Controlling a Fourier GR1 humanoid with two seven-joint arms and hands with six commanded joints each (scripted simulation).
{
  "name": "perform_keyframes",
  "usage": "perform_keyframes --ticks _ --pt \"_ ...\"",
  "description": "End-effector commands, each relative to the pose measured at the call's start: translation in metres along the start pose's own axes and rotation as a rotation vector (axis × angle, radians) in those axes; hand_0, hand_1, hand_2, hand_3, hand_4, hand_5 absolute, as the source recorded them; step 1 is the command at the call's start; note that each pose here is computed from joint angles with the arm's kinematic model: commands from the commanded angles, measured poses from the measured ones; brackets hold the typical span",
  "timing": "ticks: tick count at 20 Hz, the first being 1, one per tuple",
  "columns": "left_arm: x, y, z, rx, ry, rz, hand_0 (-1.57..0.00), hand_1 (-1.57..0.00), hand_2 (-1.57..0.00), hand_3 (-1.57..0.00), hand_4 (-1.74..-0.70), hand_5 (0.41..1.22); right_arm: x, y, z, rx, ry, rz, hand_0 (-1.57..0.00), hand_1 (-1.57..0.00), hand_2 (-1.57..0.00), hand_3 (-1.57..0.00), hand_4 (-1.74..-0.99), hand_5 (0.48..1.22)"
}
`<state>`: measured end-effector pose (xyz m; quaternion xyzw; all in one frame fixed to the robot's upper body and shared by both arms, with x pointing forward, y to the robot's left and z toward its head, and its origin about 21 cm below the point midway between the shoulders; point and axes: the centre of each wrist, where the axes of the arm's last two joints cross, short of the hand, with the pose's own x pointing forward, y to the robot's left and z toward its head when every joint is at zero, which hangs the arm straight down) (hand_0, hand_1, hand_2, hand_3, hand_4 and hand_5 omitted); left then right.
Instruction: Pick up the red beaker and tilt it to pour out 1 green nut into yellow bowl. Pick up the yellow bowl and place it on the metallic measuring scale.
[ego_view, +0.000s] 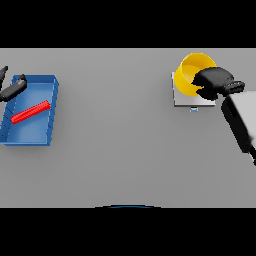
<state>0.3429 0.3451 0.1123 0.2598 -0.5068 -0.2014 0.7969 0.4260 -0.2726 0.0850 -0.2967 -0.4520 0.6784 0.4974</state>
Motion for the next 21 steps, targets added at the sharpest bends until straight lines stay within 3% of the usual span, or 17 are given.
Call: perform_keyframes --ticks 1,2,4,5,6,9,12,16,21 --pt "-0.0003 0.0000 0.0010 0.003 -0.001 -0.003 0.00 0.00 0.00 0.00 -0.84 0.788 -0.0015 0.0044 -0.0005 0.004 0.007 0.002 -1.57 -1.57 -1.38 -1.42 -1.741 1.221" --pt "0.0039 -0.0002 -0.0013 0.008 0.002 -0.005 0.00 0.00 0.00 0.00 -0.84 0.783 -0.0018 0.0044 -0.0011 0.006 0.007 0.003 -1.57 -1.57 -1.37 -1.45 -1.741 1.221" --pt "0.0063 0.0013 -0.0026 0.009 -0.007 -0.006 0.00 0.00 0.00 0.00 -0.84 0.779 -0.0029 0.0025 0.0002 0.005 0.000 -0.004 -1.57 -1.50 -1.44 -1.25 -1.741 1.221" --pt "0.0059 0.0027 -0.0026 0.008 -0.008 -0.006 0.00 0.00 0.00 0.00 -0.84 0.775 -0.0051 0.0061 0.0014 0.013 0.007 -0.004 -1.56 -1.43 -1.34 -1.11 -1.682 1.221" --pt "0.0055 0.0021 -0.0014 0.002 -0.001 -0.004 0.00 0.00 0.00 0.00 -0.84 0.773 -0.0042 0.0007 0.0011 0.011 0.017 -0.011 -1.47 -1.28 -1.18 -0.96 -1.632 1.145" --pt "0.0025 0.0002 -0.0044 -0.005 0.008 0.003 0.00 0.00 0.00 0.00 -0.83 0.768 -0.0023 0.0007 -0.0004 0.024 0.016 -0.069 -0.95 -0.81 -0.71 -0.58 -1.535 0.965" --pt "0.0042 0.0033 -0.0026 -0.001 -0.006 0.010 0.00 0.00 0.00 0.00 -0.84 0.760 -0.0040 -0.0004 -0.0014 0.046 0.021 -0.094 -0.48 -0.46 -0.38 -0.32 -1.485 0.863" --pt "0.0062 0.0024 -0.0030 0.000 0.001 0.005 0.00 0.00 0.00 0.00 -0.83 0.752 -0.0023 0.0003 -0.0008 0.061 0.023 -0.059 -0.20 -0.19 -0.15 -0.13 -1.435 0.817" --pt "0.0059 0.0026 -0.0051 -0.004 -0.003 0.003 0.00 0.00 0.00 0.00 -0.83 0.760 -0.0055 0.0045 0.0015 0.092 0.037 -0.051 -0.06 -0.06 -0.05 -0.04 -1.390 0.779"
